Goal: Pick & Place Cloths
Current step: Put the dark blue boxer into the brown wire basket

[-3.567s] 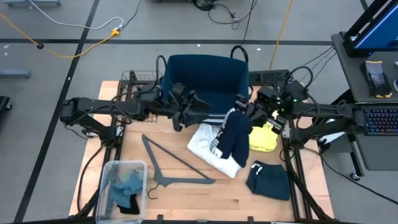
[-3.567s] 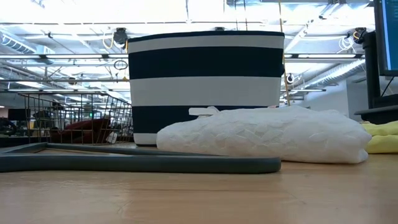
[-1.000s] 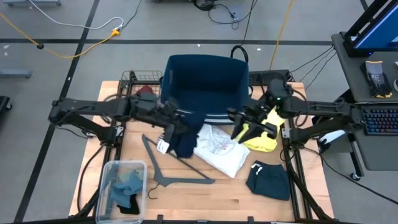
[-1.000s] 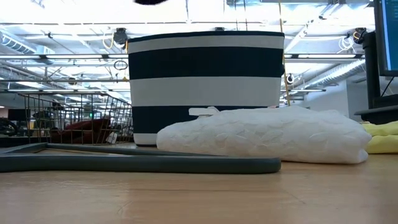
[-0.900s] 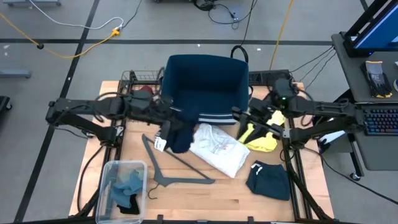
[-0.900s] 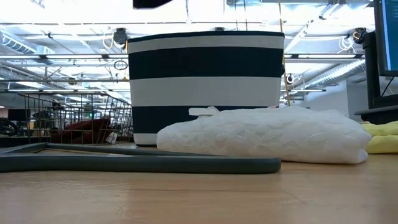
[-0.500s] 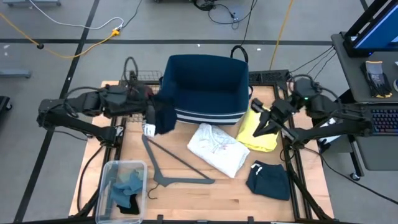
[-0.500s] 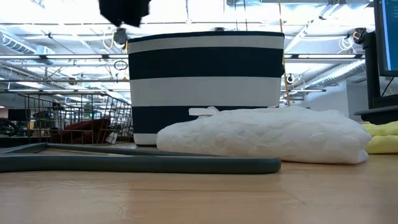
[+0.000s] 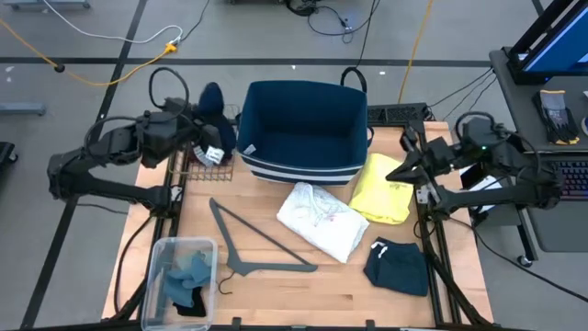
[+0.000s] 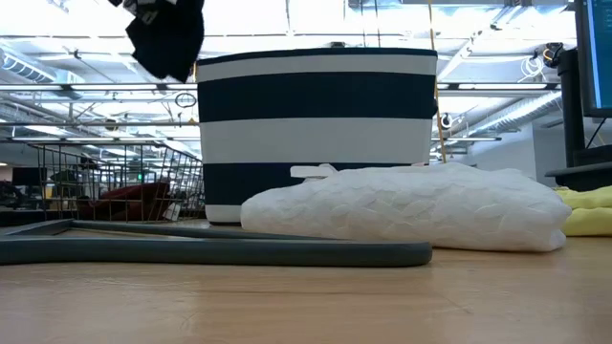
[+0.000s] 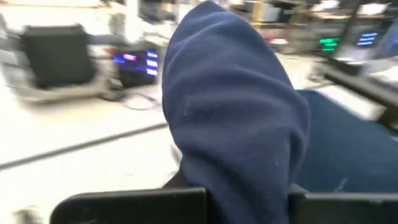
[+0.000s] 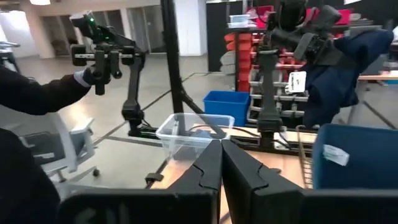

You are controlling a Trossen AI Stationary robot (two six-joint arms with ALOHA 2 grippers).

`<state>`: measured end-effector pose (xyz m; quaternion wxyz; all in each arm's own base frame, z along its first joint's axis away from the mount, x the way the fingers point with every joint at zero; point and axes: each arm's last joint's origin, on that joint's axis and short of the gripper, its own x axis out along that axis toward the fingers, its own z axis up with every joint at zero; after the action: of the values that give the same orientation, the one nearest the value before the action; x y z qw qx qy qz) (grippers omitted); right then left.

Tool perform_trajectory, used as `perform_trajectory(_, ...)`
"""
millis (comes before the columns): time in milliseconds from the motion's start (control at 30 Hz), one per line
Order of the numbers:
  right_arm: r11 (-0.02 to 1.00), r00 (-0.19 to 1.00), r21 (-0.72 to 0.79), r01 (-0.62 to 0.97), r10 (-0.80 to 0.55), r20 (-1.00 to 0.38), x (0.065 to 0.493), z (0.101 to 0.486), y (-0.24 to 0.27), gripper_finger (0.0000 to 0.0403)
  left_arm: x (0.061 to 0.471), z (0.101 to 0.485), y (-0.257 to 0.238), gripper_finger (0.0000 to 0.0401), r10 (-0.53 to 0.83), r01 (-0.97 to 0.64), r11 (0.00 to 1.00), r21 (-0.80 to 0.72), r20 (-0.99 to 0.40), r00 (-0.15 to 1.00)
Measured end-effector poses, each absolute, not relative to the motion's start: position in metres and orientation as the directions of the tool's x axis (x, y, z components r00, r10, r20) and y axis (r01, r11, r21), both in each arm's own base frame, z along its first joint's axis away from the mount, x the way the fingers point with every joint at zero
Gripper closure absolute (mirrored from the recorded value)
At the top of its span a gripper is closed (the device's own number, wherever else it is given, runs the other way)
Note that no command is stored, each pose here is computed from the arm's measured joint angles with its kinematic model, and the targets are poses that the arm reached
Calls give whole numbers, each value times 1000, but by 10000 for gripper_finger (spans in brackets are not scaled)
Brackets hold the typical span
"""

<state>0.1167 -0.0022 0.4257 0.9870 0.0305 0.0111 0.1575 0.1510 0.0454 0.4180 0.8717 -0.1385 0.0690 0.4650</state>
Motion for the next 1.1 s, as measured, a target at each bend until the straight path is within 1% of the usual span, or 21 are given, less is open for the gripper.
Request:
perform_trajectory(133,950,951,57,-308,309,-8,114,426,-2,402,145,416,58,384,877,-910,407,-76,-246,412)
perform_trajectory(233,953,953,35,-301,301,-17,114,425,-2,402,144,411,68,384,903,-939,343,-11,-272,333)
perform_trajectory(400,981,978,12,-193,194,-73,115,420,-5,403,144,392,88,384,907,-961,238,141,-387,168)
perform_trajectory(533,990,985,4,-143,142,-102,114,417,-7,403,146,373,104,384,862,-959,178,222,-506,43)
perform_trajectory(633,990,985,4,-139,138,-102,113,417,-7,403,151,361,118,384,818,-953,163,255,-574,-13)
perform_trajectory(733,990,985,4,-139,138,-102,113,417,-7,403,157,351,134,384,794,-946,146,291,-605,-63)
perform_trajectory(900,990,984,8,-138,138,-108,113,416,-7,403,161,334,162,384,748,-946,74,316,-645,-157)
perform_trajectory(1100,990,985,8,-139,139,-104,112,417,-6,403,157,315,190,384,647,-961,43,272,-741,-181)
